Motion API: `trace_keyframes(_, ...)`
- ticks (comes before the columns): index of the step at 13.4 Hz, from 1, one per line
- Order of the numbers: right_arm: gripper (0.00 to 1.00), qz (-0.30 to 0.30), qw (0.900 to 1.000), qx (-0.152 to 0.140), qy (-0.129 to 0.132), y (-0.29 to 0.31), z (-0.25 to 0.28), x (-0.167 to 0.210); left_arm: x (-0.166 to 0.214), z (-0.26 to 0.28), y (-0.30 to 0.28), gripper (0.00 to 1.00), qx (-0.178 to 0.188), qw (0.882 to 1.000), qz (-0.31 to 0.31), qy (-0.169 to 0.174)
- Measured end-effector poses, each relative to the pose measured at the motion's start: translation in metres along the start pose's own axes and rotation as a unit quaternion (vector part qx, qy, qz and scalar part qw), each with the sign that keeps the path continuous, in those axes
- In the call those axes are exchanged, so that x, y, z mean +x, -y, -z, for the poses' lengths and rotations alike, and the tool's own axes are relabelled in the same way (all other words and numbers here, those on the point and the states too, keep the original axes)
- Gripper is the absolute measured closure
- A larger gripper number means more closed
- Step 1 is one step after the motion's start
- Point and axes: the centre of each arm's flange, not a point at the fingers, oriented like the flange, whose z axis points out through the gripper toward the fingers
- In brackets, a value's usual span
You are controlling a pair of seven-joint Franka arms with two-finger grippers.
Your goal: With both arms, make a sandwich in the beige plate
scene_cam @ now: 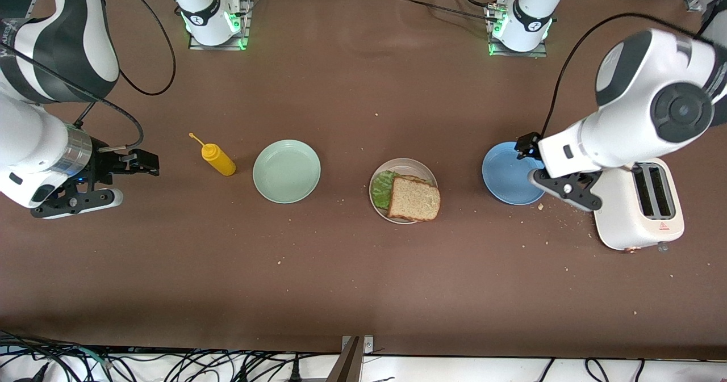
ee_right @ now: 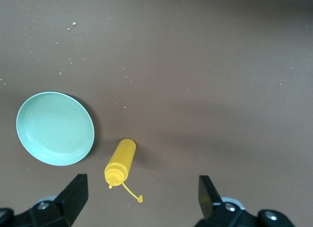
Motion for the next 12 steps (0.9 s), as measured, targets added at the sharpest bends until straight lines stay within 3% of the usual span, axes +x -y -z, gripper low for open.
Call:
trace_keyframes(7,0.0,-0.002,1.0,-0.007,0.001,-0.004,0.0,0.0,-0.062,0.069,0.033,0.0,0.056,0.995,0.078,-0.033)
trace_keyframes(12,0.0,-0.002,1.0,-0.007,0.001,-0.004,0.0,0.0,-0.099,0.068,0.048,0.0,0.028,0.993,0.111,-0.034)
